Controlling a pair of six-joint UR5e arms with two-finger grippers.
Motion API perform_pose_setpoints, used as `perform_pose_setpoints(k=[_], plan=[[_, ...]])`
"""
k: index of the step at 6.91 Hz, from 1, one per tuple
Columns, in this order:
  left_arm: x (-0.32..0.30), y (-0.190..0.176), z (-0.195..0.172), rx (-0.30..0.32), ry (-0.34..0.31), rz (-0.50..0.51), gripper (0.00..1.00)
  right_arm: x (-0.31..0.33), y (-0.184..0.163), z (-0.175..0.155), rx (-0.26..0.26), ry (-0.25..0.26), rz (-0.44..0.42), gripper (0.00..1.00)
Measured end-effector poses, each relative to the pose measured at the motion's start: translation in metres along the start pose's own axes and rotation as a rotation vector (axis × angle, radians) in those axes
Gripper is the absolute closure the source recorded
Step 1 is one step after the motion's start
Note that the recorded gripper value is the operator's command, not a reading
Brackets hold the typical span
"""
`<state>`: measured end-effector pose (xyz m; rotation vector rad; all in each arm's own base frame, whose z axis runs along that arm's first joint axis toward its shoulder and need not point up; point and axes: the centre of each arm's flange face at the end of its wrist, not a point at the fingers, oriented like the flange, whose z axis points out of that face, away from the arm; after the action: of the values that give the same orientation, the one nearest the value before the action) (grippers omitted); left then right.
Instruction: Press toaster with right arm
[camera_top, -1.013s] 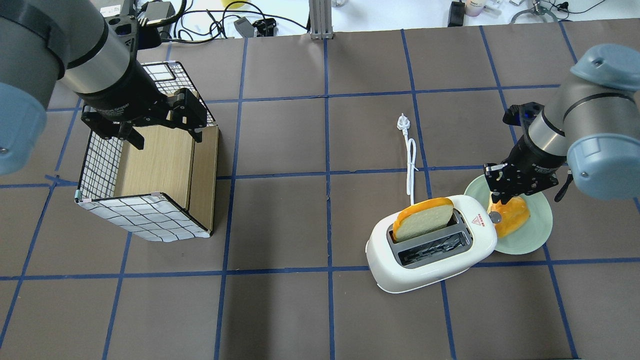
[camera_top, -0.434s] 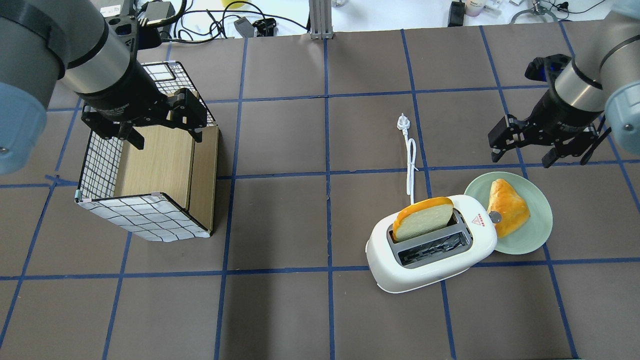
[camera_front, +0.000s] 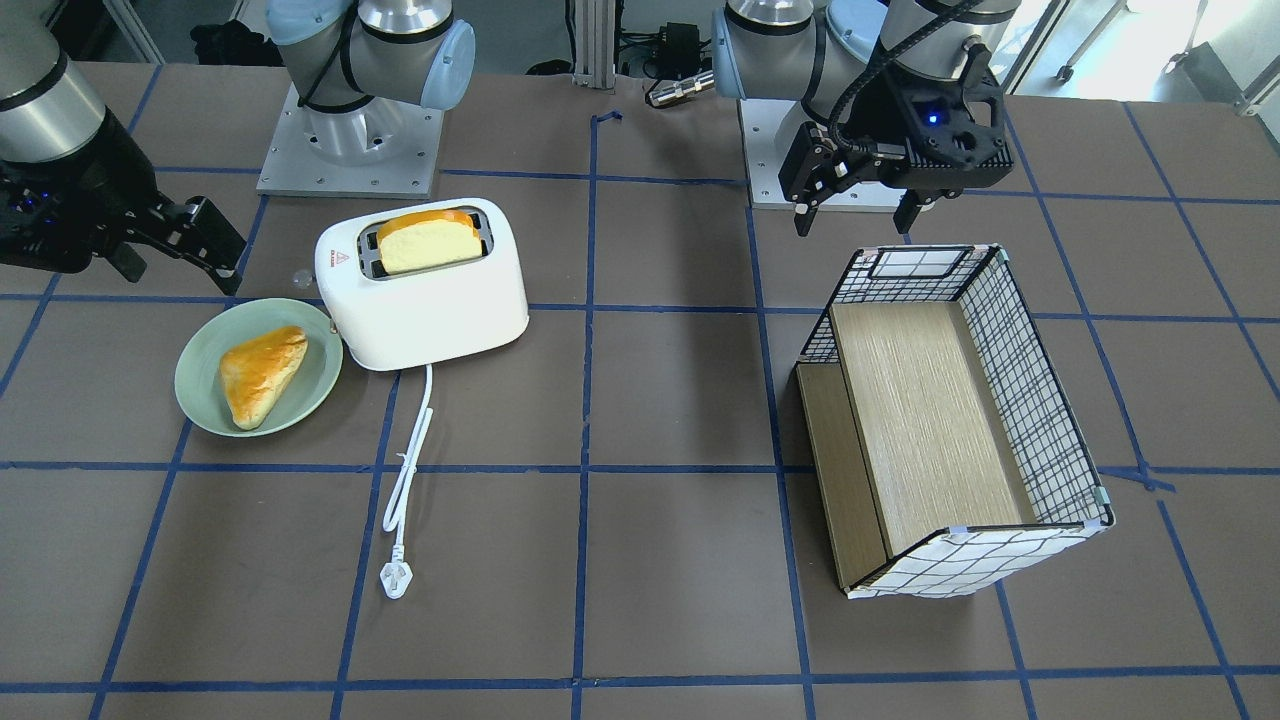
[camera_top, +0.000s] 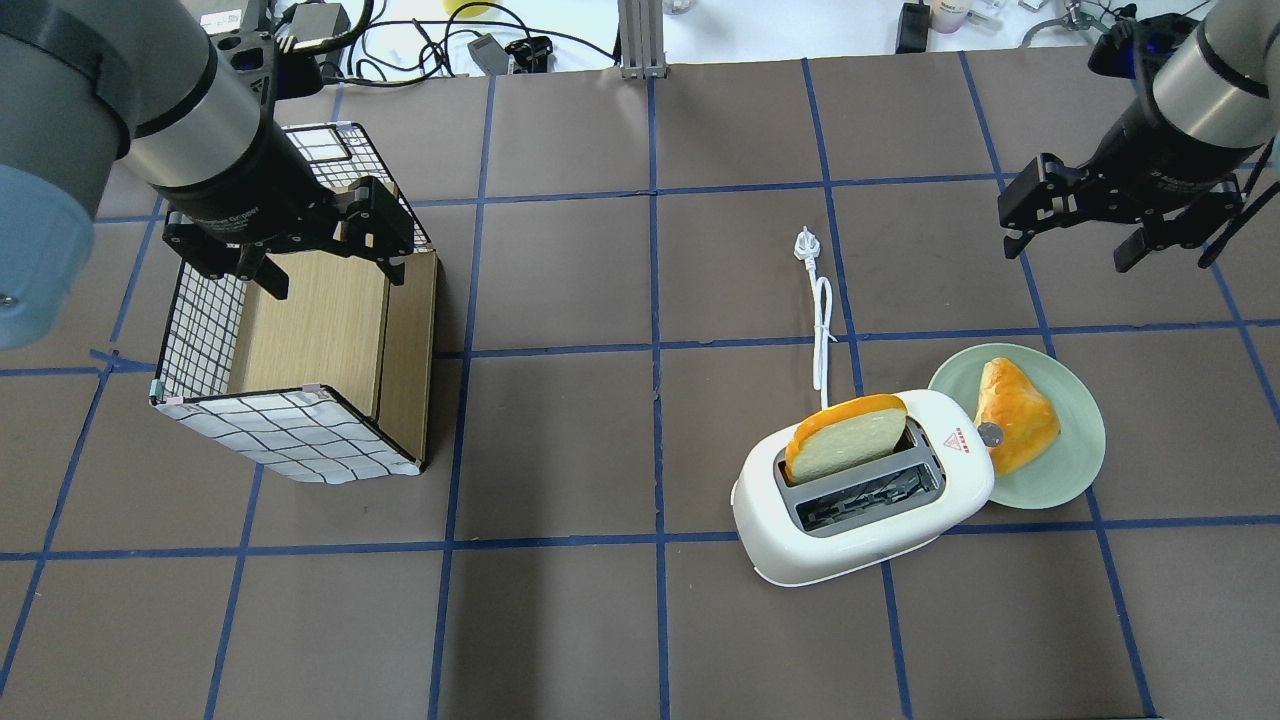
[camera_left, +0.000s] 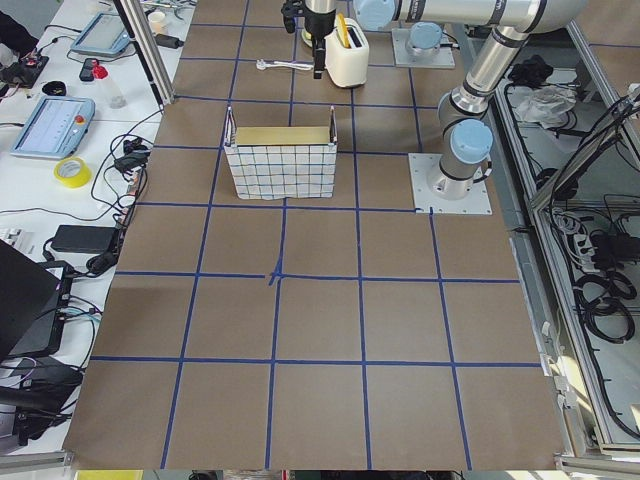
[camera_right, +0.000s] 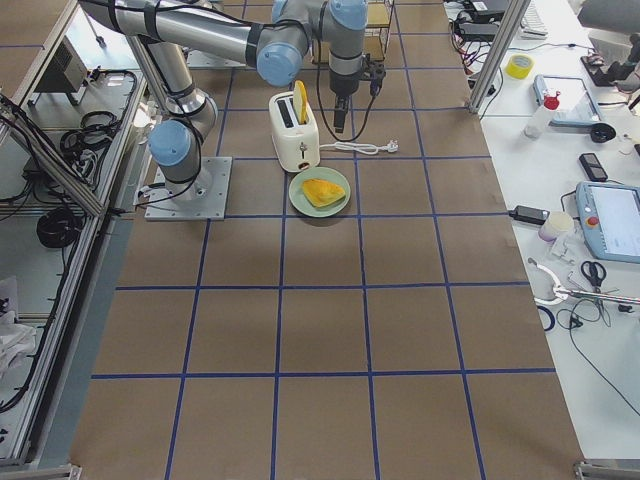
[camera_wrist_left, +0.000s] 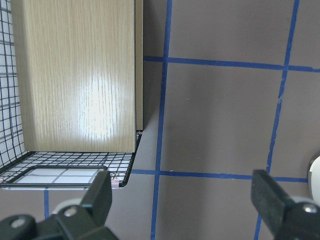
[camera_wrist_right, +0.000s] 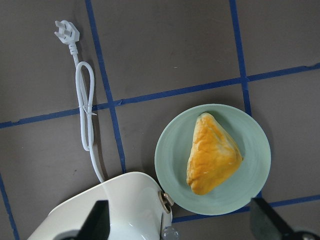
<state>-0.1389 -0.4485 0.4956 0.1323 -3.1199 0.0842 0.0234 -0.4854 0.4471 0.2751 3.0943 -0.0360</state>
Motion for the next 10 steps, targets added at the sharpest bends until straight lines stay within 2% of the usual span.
perform_pose_setpoints(k=[5, 8, 10], plan=[[0.0, 0.0, 0.0, 0.0, 0.0, 0.0, 0.0, -0.073, 0.022, -0.005, 0.008, -0.001, -0.009, 0.0], [0.0, 0.0, 0.0, 0.0, 0.0, 0.0, 0.0, -0.086, 0.037, -0.022, 0.013, 0.008, -0.022, 0.0], [0.0, 0.0, 0.0, 0.0, 0.0, 0.0, 0.0, -0.088, 0.043, -0.034, -0.008, 0.016, -0.018, 0.0]])
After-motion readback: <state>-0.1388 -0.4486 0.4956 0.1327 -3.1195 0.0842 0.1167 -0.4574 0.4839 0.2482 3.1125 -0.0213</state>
